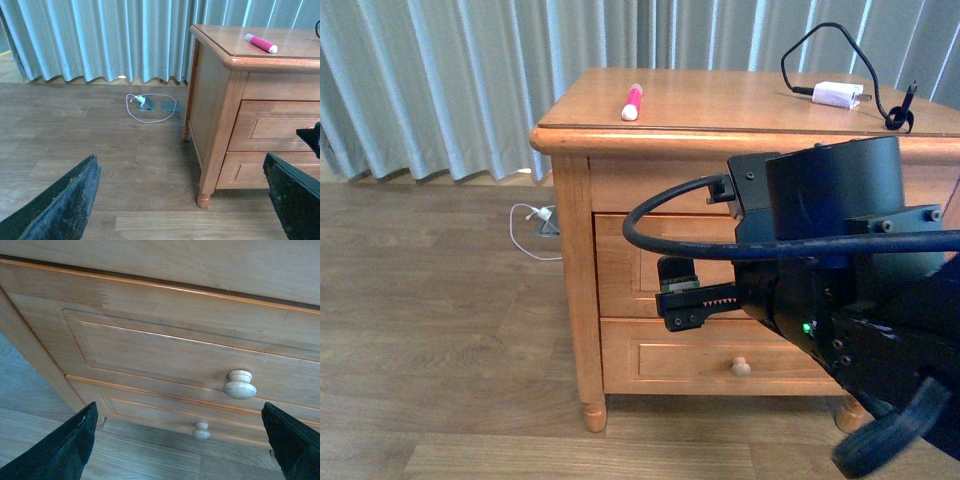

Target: Place pink marker in drawer with both arms

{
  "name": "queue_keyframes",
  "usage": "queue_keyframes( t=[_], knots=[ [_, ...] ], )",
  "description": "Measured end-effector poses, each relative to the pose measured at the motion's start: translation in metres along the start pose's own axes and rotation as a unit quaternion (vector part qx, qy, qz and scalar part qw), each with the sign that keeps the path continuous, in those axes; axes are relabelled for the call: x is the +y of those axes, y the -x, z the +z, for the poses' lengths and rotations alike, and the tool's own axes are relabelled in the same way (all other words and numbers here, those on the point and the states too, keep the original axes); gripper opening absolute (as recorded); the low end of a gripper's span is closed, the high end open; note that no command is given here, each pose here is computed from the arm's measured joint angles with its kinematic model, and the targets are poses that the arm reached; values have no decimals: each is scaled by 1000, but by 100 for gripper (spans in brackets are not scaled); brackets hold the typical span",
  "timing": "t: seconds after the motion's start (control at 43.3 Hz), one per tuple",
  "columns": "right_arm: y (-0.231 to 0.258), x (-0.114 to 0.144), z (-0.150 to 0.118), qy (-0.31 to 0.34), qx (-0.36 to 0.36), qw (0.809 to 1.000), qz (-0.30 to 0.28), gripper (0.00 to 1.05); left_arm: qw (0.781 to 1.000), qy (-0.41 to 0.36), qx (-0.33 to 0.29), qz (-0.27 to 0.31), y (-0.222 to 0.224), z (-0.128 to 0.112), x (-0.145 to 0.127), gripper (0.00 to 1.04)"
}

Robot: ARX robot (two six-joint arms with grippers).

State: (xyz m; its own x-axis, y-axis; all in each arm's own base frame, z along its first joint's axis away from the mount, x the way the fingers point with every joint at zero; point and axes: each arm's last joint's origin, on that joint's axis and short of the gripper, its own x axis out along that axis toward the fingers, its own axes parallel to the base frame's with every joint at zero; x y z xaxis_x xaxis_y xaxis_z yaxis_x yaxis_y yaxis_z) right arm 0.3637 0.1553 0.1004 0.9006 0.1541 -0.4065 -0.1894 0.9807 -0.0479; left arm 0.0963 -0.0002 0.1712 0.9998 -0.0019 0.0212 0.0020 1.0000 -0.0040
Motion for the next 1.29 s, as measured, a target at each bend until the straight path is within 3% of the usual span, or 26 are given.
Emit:
queue_keyframes(
  t=[0.624, 1.04, 1.178, 1.294],
  knots=[
    [-64, -24, -16, -21, 6, 998, -66, 96, 1000, 0, 0, 0, 0, 0, 0, 99],
    [-71, -34, -24, -18, 8, 996, -82, 96, 1000, 0, 0, 0, 0, 0, 0, 99],
    [-71, -33, -23, -17, 1, 996, -85, 81, 1000, 0, 0, 0, 0, 0, 0, 99],
    [-70, -32, -23, -17, 0, 996, -85, 61, 1000, 0, 0, 0, 0, 0, 0, 99]
  ],
)
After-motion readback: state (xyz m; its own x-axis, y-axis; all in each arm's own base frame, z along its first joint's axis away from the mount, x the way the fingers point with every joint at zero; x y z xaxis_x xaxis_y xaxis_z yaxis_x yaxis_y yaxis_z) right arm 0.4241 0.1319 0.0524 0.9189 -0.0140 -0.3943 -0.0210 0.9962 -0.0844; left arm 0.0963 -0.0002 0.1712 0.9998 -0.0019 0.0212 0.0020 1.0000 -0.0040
